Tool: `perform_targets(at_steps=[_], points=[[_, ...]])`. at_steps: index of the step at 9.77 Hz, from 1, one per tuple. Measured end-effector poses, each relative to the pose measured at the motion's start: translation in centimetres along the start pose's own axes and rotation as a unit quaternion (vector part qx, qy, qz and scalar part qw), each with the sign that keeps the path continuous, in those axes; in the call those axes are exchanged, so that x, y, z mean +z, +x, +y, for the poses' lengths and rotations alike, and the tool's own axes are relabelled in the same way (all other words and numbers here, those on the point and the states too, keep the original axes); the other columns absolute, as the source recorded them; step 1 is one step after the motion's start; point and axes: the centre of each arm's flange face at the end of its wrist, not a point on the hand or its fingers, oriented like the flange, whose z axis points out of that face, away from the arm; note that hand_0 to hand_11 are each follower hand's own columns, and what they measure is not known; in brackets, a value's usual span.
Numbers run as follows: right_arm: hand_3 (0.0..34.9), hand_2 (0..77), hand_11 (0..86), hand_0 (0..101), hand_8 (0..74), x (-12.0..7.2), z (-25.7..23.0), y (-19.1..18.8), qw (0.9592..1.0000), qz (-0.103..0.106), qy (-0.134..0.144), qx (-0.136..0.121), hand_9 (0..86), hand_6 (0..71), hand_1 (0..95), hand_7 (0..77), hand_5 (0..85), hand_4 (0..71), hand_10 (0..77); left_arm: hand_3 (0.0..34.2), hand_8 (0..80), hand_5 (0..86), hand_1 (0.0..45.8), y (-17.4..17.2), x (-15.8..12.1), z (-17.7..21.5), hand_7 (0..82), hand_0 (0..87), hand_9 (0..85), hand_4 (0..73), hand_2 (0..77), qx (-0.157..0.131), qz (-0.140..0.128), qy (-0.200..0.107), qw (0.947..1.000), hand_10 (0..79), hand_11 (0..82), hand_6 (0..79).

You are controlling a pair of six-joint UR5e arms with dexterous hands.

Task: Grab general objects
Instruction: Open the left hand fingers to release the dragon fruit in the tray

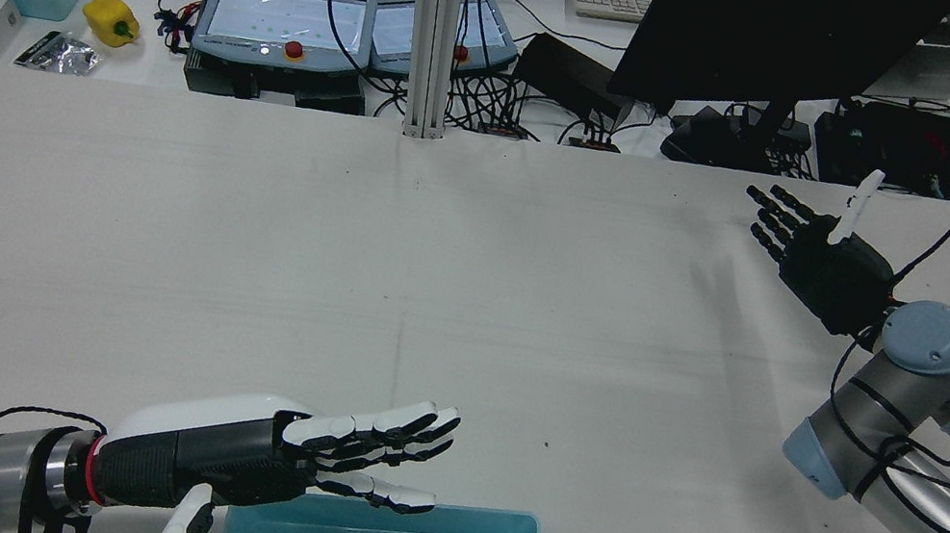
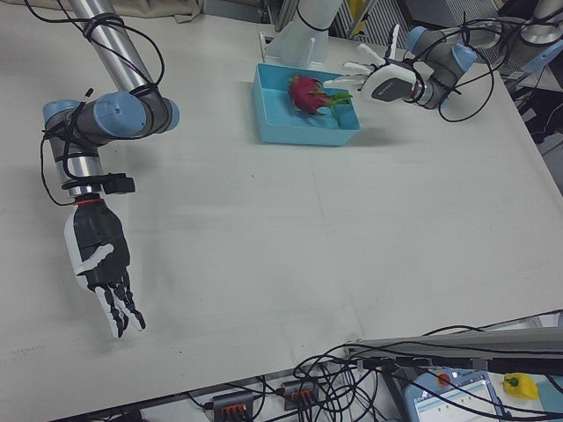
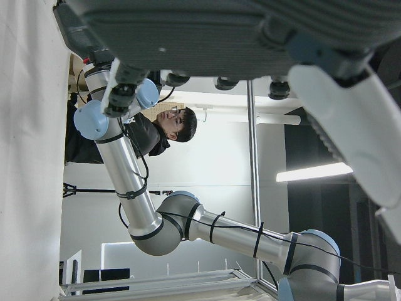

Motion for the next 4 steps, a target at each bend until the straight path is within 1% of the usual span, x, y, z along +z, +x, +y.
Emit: perform_targets(at_steps=[1,3,4], points=[[0.0,1.6,0.5,0,0.0,0.0,0.0,0.0,1.0000,0.000,0.000,0.000,1.1,0.0,6.5,0.0,0.0,0.0,0.0,24.4,1.1,1.6,0.0,0.0,-0.1,-0.1,1.1,46.8,0.5,0.0,1.6,0.000,-0.001,0.001,1.0000,21.8,0.5,0.0],[0.0,1.6,0.5,0,0.0,0.0,0.0,0.0,1.0000,0.000,0.000,0.000,1.1,0.0,6.5,0.0,0.0,0.0,0.0,24.4,1.1,1.6,0.0,0.0,-0.6,-0.6,1.1,46.8,0.5,0.0,1.6,0.002,-0.005,0.011,0.9999,21.8,0.5,0.0],[0.0,1.6,1.1,0,0.0,0.0,0.0,0.0,1.0000,0.000,0.000,0.000,1.1,0.0,6.5,0.0,0.0,0.0,0.0,22.5,1.1,1.6,0.0,0.0,-1.5,-1.3,1.1,46.5,0.5,0.0,10.4,0.005,-0.010,0.025,0.9996,21.8,0.5,0.0]])
